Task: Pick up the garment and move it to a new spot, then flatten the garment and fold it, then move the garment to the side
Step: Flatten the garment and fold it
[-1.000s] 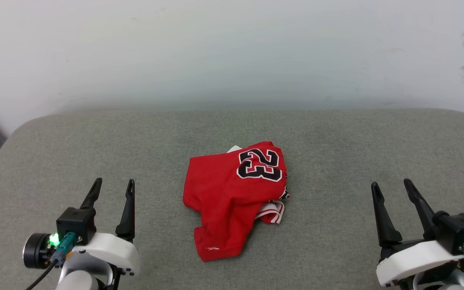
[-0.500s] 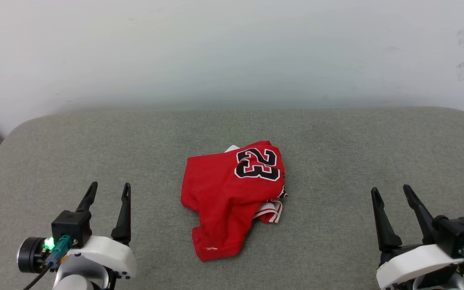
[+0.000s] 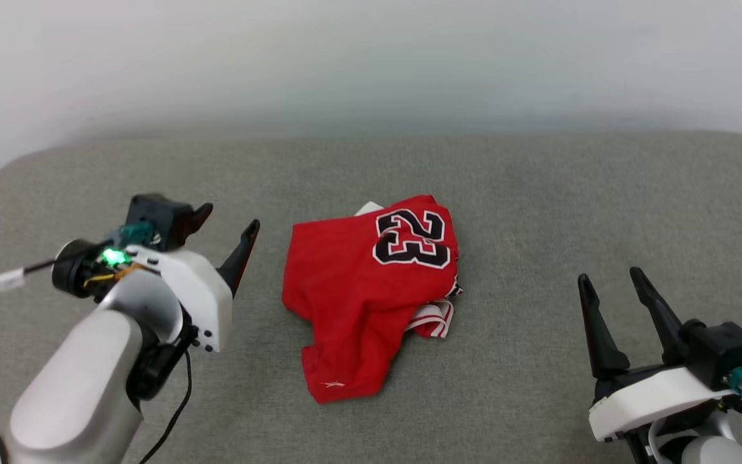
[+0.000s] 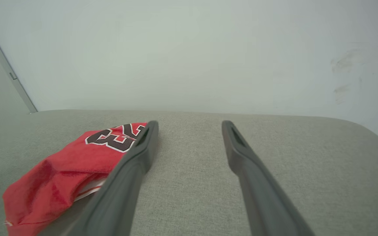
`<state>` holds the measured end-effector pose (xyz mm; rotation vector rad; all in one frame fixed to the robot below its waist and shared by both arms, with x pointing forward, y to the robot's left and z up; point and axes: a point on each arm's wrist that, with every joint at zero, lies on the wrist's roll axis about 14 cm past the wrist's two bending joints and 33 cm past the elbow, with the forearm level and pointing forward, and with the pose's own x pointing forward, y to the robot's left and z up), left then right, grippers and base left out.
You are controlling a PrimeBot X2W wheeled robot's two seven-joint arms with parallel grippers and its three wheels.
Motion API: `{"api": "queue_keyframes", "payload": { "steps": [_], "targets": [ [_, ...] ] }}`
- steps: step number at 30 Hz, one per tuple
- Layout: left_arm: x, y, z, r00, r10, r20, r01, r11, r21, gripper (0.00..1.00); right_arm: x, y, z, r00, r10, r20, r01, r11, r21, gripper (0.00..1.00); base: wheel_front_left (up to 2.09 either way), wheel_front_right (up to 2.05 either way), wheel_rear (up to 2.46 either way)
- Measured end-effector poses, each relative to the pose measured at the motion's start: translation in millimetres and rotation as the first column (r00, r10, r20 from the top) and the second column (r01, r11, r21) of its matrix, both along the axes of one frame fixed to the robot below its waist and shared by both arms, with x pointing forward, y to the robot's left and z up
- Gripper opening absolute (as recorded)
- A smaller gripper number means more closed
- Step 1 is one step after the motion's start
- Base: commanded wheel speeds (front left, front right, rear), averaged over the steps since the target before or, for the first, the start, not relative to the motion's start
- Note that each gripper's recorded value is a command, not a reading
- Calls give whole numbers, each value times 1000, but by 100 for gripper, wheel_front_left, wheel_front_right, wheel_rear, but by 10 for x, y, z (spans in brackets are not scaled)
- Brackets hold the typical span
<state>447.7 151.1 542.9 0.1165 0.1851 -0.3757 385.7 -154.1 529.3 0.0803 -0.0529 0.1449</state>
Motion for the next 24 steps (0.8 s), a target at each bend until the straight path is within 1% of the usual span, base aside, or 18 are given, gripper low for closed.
{"api": "queue_keyframes", "payload": {
  "steps": [3, 6, 8, 10, 16, 21, 22, 23, 24],
  "targets": [
    [72, -117, -280, 988, -57, -141, 62, 998, 34, 100, 58, -16, -74, 1000, -5, -19, 5, 1000, -1, 100, 0, 0, 0],
    [88, -216, -621, 954, -93, -286, 112, 993, 49, 100, 112, -54, -148, 999, -16, -34, 16, 1000, -3, 100, 0, 0, 0],
    [49, -263, -889, 911, -104, -399, 133, 990, 45, 100, 136, -86, -200, 999, -26, -44, 26, 1000, -2, 100, 0, 0, 0],
    [-30, -290, -1165, 857, -109, -503, 154, 987, 50, 100, 154, -114, -255, 998, -34, -56, 34, 999, -2, 100, 0, 0, 0],
    [-111, -438, -1599, 747, -138, -651, 222, 974, 49, 100, 203, -185, -442, 993, -54, -101, 55, 999, -1, 100, 0, 0, 0],
    [-153, -485, -1763, 669, -136, -731, 250, 967, 49, 100, 214, -207, -509, 991, -61, -115, 62, 998, 3, 100, 0, 0, 0],
    [-162, -494, -1769, 659, -137, -740, 255, 966, 48, 47, 209, -214, -515, 991, -63, -117, 64, 998, 5, 100, 0, 0, 0],
    [-167, -497, -1772, 654, -137, -744, 255, 966, 46, 0, 205, -218, -519, 991, -64, -118, 65, 998, 4, 100, 0, 0, 0],
    [-169, -494, -1772, 652, -136, -746, 253, 966, 45, 0, 202, -220, -517, 991, -65, -117, 66, 998, 6, 100, 0, 0, 0]
  ]
}}
